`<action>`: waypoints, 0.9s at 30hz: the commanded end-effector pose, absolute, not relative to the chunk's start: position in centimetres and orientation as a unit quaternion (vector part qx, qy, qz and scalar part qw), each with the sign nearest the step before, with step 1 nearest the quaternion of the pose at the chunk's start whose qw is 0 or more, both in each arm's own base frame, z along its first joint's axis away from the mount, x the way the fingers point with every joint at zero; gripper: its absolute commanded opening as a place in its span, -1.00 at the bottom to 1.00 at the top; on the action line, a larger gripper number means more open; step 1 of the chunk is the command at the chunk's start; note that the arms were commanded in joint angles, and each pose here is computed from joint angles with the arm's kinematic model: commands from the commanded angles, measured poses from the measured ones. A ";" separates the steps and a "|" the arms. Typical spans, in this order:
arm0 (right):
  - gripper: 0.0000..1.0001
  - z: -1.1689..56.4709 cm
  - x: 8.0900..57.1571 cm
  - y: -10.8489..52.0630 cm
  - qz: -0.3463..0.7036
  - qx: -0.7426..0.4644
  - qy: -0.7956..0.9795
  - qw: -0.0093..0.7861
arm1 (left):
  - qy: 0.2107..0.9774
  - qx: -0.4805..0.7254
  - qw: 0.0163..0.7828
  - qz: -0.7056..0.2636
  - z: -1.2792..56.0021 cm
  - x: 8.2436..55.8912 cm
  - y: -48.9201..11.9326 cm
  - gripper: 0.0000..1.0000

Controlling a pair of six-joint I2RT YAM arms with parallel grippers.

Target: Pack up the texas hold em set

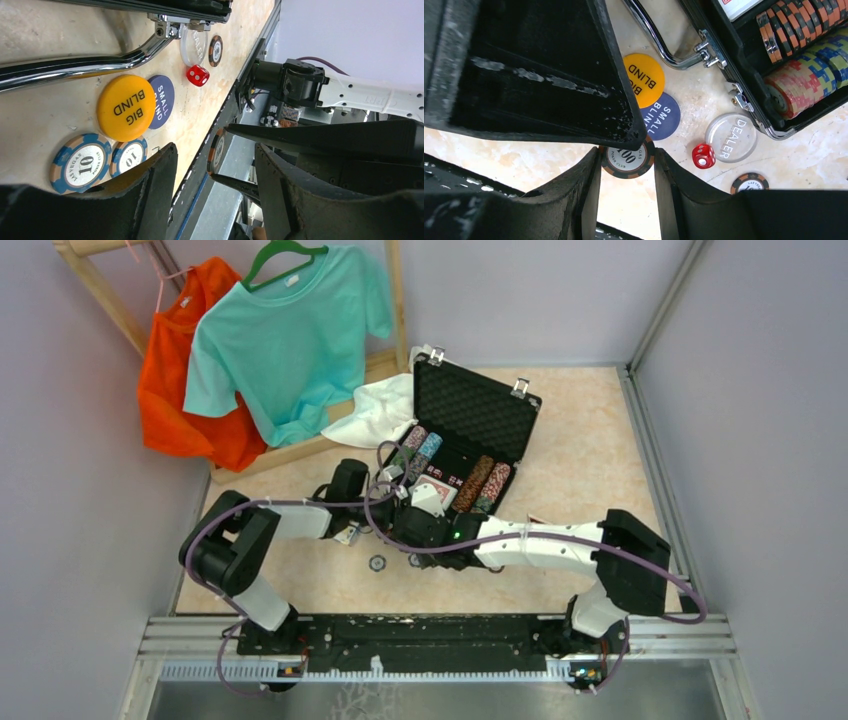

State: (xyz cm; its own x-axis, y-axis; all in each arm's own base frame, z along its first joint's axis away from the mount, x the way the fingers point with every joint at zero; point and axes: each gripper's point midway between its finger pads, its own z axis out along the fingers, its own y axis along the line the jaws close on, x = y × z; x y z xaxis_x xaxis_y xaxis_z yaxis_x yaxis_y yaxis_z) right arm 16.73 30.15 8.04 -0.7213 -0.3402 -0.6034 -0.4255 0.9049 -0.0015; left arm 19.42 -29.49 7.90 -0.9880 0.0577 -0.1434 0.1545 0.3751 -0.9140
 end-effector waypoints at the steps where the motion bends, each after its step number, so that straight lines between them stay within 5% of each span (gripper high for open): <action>1: -0.22 10.2 18.3 31.8 0.084 -0.209 0.913 0.340 | 0.809 0.078 0.035 -0.581 8.8 19.1 -29.8 0.26; 27: -0.22 11.2 18.7 32.2 0.091 -0.210 0.908 0.350 | 0.795 0.088 -0.001 -0.601 8.5 17.5 -30.8 -0.03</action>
